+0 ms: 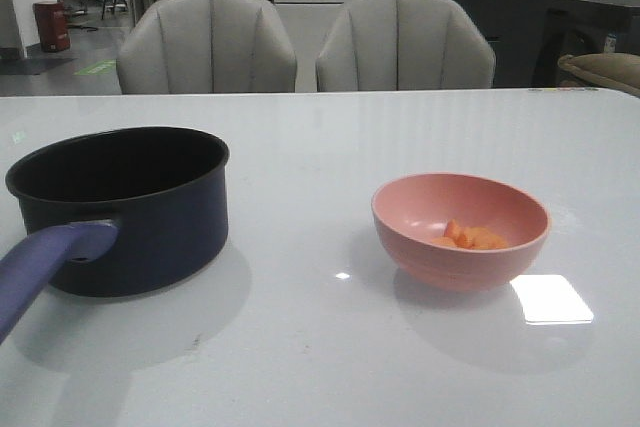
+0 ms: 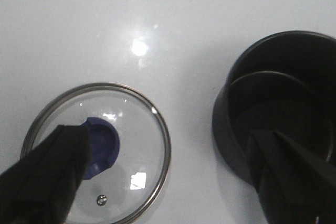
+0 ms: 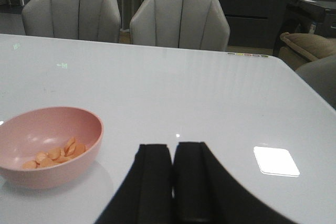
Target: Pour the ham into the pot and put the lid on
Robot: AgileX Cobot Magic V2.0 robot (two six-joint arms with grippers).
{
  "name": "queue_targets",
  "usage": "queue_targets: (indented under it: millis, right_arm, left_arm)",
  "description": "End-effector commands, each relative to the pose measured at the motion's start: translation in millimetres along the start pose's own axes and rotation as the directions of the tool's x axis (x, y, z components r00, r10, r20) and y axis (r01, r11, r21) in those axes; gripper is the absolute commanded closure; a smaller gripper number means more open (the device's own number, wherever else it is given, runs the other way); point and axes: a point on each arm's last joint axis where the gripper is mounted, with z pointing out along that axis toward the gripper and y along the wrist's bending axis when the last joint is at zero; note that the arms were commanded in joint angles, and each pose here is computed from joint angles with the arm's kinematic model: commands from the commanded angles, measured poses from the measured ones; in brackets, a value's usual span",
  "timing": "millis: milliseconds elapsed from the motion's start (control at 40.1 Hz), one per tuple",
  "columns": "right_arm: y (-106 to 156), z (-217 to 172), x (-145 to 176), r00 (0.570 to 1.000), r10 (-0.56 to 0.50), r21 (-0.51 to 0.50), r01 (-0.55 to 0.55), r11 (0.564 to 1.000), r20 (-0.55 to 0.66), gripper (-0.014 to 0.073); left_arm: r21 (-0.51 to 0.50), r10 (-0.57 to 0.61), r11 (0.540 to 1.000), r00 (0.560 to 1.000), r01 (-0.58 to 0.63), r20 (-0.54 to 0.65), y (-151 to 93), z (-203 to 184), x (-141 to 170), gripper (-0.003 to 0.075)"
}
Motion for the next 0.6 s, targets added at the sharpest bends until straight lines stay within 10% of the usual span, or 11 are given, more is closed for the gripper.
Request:
queue_targets:
  millis: [0, 574]
  right_arm:
    - [0, -2, -11, 0.993, -0.017, 0.005, 0.016, 1.0, 0.114, 0.0447]
    - [0, -2, -11, 0.994, -0.017, 0.005, 0.016, 1.0, 0.113, 0.0447]
  left_arm:
    - [0.044, 0.03, 0.998, 0.972, -0.042, 0.231, -13, -42, -3, 0.0095]
    - [0.144, 0.038, 0.974, 0.751, -0.175, 0.659, -12, -122, 118, 0.0095]
